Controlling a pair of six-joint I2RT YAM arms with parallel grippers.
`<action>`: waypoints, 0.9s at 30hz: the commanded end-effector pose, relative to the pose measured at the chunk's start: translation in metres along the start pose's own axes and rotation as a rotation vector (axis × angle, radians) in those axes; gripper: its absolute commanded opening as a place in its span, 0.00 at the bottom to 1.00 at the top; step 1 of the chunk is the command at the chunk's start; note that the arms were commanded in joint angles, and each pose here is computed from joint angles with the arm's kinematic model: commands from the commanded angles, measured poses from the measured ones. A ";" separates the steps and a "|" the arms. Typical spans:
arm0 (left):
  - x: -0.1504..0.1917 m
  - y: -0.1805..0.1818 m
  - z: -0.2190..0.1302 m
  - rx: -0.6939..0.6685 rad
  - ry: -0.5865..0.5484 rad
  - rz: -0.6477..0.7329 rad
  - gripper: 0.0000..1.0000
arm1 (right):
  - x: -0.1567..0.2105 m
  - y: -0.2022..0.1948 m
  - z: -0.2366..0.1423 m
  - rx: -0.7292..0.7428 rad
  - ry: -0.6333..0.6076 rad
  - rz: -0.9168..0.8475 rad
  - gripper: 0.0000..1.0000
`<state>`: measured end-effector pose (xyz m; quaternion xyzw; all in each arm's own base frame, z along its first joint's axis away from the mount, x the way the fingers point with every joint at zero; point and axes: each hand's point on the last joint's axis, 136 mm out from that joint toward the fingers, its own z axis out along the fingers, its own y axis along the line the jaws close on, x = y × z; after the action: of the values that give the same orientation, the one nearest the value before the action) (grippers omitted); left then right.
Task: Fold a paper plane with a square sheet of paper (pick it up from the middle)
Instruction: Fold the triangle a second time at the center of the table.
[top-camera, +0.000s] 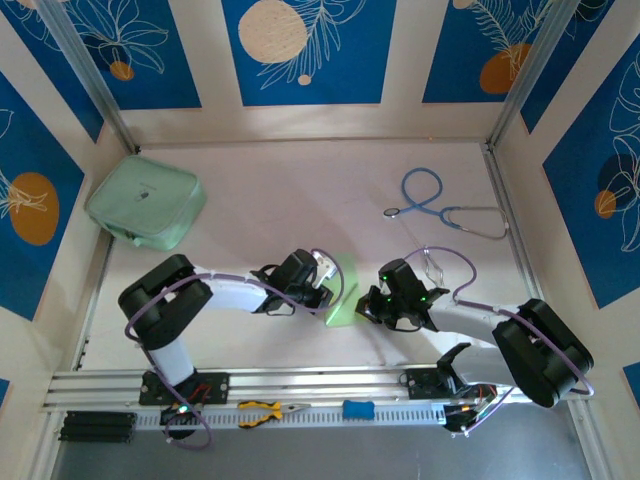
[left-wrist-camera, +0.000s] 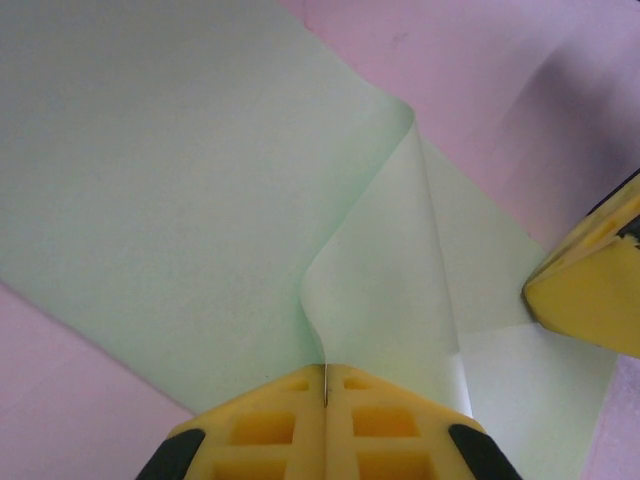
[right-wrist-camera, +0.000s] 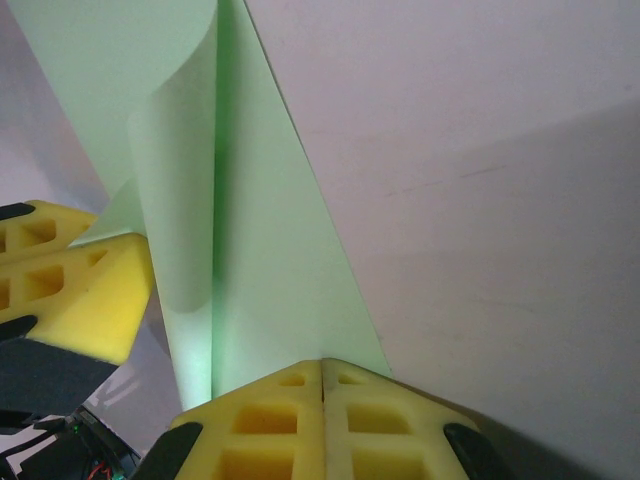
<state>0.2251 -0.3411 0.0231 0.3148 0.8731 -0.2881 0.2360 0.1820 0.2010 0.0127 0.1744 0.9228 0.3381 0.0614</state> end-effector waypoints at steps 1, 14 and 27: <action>0.003 0.007 0.003 -0.016 0.028 -0.009 0.00 | 0.007 -0.027 0.000 0.085 0.013 0.040 0.00; 0.007 0.008 0.003 -0.020 0.039 -0.026 0.00 | -0.001 -0.007 -0.005 0.012 -0.013 0.005 0.00; 0.009 0.004 0.006 0.004 0.049 -0.064 0.00 | -0.009 0.061 -0.009 -0.249 0.001 -0.057 0.00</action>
<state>0.2249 -0.3422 0.0224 0.3036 0.8769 -0.2936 0.2296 0.2023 0.2209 0.0478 0.1532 0.8898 0.4186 0.0974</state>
